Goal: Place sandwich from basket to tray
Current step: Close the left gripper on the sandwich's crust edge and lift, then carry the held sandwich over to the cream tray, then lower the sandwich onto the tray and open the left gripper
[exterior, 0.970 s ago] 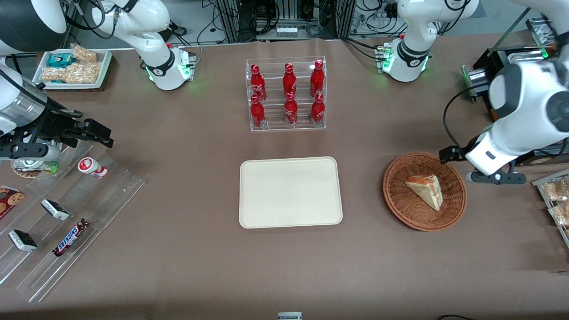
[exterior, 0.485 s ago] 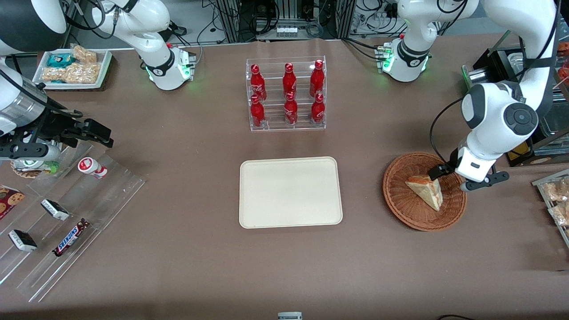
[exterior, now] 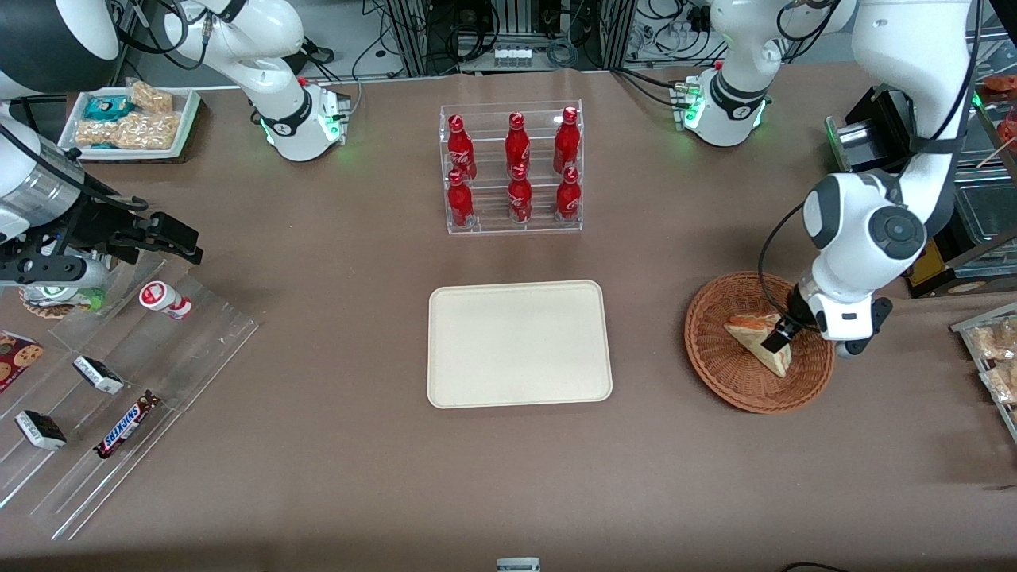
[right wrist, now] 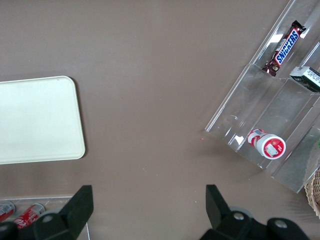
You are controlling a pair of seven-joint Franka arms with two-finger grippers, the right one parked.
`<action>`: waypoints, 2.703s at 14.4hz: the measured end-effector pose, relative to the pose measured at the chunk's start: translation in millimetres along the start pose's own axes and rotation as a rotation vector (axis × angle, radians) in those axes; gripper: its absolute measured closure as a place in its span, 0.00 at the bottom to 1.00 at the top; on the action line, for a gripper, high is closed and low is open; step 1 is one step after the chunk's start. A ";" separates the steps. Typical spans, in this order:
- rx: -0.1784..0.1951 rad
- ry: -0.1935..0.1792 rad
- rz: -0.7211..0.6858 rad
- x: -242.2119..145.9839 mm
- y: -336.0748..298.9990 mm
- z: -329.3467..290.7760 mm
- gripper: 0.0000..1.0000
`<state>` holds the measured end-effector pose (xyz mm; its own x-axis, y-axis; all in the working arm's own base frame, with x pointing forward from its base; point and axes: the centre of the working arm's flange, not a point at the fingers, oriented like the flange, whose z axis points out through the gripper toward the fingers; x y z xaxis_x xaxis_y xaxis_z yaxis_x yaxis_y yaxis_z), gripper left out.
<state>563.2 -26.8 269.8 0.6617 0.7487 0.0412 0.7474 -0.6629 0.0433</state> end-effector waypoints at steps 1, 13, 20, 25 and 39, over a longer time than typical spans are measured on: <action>0.010 -0.009 -0.011 -0.9 -0.3 10.0 0.02; 0.063 -0.060 0.086 -26.0 71.7 -39.6 0.74; 0.008 0.003 0.475 -191.7 192.8 -55.9 0.85; -0.016 0.028 0.674 -303.0 261.4 -15.2 0.85; -0.129 0.047 0.693 -371.2 286.4 7.5 0.32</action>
<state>532.1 -494.6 259.4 0.9772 0.1548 0.1453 0.1397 -0.9842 0.1090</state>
